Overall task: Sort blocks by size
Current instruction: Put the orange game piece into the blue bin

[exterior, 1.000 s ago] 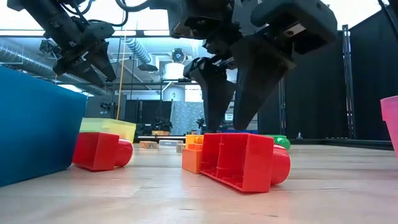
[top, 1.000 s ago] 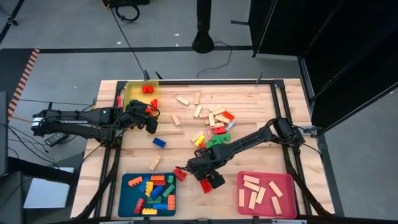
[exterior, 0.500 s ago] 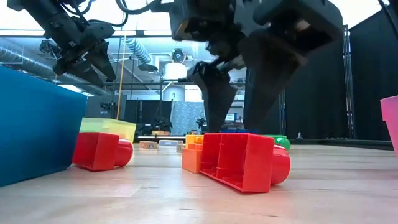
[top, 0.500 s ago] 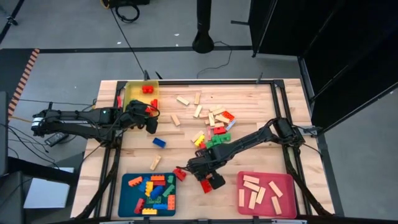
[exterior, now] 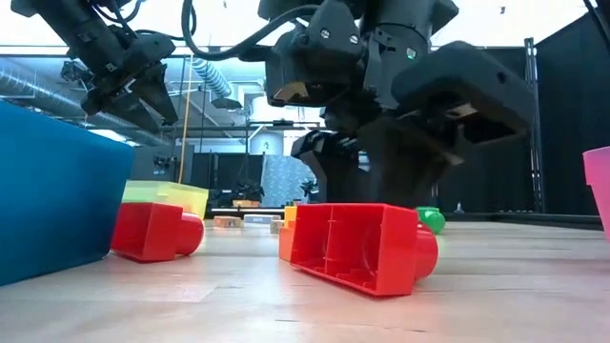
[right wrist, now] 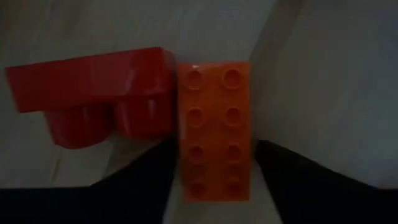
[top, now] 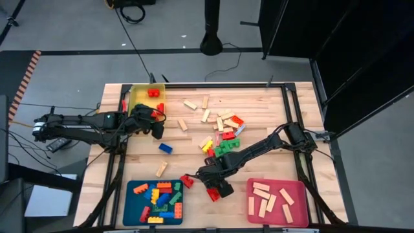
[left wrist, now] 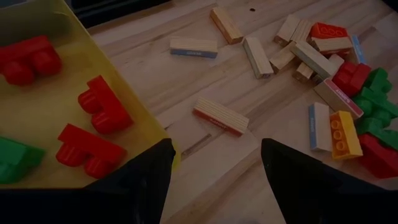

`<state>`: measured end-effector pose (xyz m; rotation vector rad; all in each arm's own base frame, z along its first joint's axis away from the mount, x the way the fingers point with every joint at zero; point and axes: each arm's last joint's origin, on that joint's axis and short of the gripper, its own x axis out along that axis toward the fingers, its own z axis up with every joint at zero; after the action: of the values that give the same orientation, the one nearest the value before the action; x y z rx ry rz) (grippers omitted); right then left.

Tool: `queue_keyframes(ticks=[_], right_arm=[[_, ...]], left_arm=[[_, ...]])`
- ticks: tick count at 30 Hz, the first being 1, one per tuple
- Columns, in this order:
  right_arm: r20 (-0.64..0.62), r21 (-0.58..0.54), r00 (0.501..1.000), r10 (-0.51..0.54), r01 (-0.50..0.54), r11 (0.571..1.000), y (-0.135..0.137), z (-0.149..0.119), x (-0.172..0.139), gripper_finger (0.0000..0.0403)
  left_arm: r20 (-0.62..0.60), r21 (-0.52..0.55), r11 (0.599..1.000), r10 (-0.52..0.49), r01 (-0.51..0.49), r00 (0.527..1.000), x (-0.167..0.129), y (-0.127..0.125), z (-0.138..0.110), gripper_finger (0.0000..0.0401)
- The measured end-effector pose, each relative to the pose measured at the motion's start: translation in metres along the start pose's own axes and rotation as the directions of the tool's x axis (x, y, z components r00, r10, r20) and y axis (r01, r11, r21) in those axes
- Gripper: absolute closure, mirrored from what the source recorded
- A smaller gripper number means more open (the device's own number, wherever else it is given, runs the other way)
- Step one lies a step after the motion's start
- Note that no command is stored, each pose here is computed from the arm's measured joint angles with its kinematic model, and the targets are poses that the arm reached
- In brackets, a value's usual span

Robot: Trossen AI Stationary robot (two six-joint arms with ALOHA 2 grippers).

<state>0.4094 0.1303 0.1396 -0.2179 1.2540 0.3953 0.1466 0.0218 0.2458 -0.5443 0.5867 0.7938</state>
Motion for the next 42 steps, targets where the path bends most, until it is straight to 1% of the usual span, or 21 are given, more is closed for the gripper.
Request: queue_keyframes(ticks=[4, 10, 12, 15, 19, 21, 23, 25, 27, 29, 31, 33, 35, 37, 40, 42], right_arm=[[0.001, 0.001, 1.000, -0.008, 0.008, 1.000, -0.004, 0.000, 0.000, 0.0249], [-0.002, 0.003, 1.000, -0.025, 0.025, 1.000, -0.005, 0.000, 0.000, 0.0250], [-0.018, -0.006, 0.998, -0.057, 0.056, 0.998, -0.006, 0.000, -0.003, 0.0250], [-0.029, -0.020, 0.991, -0.130, 0.129, 0.991, -0.015, 0.005, -0.011, 0.0250], [0.020, -0.007, 0.981, -0.191, 0.191, 0.982, -0.033, 0.018, -0.029, 0.0250], [0.075, 0.012, 0.973, -0.216, 0.216, 0.976, -0.044, 0.028, -0.039, 0.0250], [0.162, 0.038, 0.958, -0.237, 0.234, 0.972, -0.054, 0.039, -0.050, 0.0250], [0.281, 0.059, 0.932, -0.231, 0.224, 0.973, -0.063, 0.053, -0.062, 0.0250], [0.427, 0.051, 0.886, -0.180, 0.175, 0.983, -0.068, 0.067, -0.074, 0.0250], [0.557, 0.001, 0.825, -0.093, 0.111, 0.994, -0.067, 0.079, -0.082, 0.0250], [0.637, -0.073, 0.770, -0.015, 0.079, 0.994, -0.060, 0.087, -0.087, 0.0250], [0.675, -0.150, 0.737, 0.029, 0.098, 0.984, -0.054, 0.092, -0.088, 0.0250], [0.709, -0.238, 0.698, 0.097, 0.108, 0.965, -0.050, 0.098, -0.082, 0.0250], [0.733, -0.320, 0.650, 0.199, 0.071, 0.945, -0.051, 0.102, -0.070, 0.0250], [0.765, -0.374, 0.570, 0.301, 0.012, 0.927, -0.053, 0.108, -0.046, 0.0250], [0.771, -0.370, 0.540, 0.337, -0.050, 0.928, -0.055, 0.109, -0.029, 0.0250]], left_arm=[[0.005, 0.004, 1.000, 0.005, -0.005, 1.000, 0.000, 0.000, 0.000, 0.0148], [0.006, 0.019, 1.000, 0.005, -0.005, 1.000, 0.000, 0.000, 0.000, 0.0148], [0.006, 0.019, 1.000, 0.006, -0.006, 1.000, 0.000, 0.000, 0.000, 0.0148], [0.006, 0.019, 1.000, 0.006, -0.006, 1.000, 0.000, 0.000, 0.000, 0.0148], [0.007, 0.019, 1.000, 0.006, -0.006, 1.000, 0.000, 0.000, 0.000, 0.0148], [0.007, 0.019, 1.000, 0.006, -0.006, 1.000, 0.000, 0.000, 0.000, 0.0148], [0.007, 0.019, 1.000, 0.006, -0.006, 1.000, 0.000, 0.000, 0.000, 0.0148], [0.007, 0.019, 1.000, 0.006, -0.006, 1.000, 0.000, 0.000, 0.000, 0.0148], [0.007, 0.019, 1.000, 0.007, -0.007, 1.000, 0.000, 0.000, 0.000, 0.0148], [0.008, 0.018, 1.000, 0.007, -0.007, 1.000, 0.000, 0.000, 0.000, 0.0148], [0.009, 0.019, 1.000, 0.007, -0.007, 1.000, 0.000, 0.000, 0.000, 0.0148], [0.009, 0.019, 1.000, 0.007, -0.008, 1.000, 0.000, 0.000, 0.000, 0.0148], [0.009, 0.018, 1.000, 0.008, -0.008, 1.000, 0.000, 0.000, 0.000, 0.0148], [0.014, 0.018, 1.000, 0.013, -0.013, 1.000, 0.000, 0.000, 0.001, 0.0148], [0.017, 0.018, 1.000, 0.015, -0.015, 1.000, 0.000, 0.000, 0.001, 0.0148], [0.017, 0.016, 1.000, 0.014, -0.015, 1.000, 0.000, 0.000, 0.001, 0.0148]])
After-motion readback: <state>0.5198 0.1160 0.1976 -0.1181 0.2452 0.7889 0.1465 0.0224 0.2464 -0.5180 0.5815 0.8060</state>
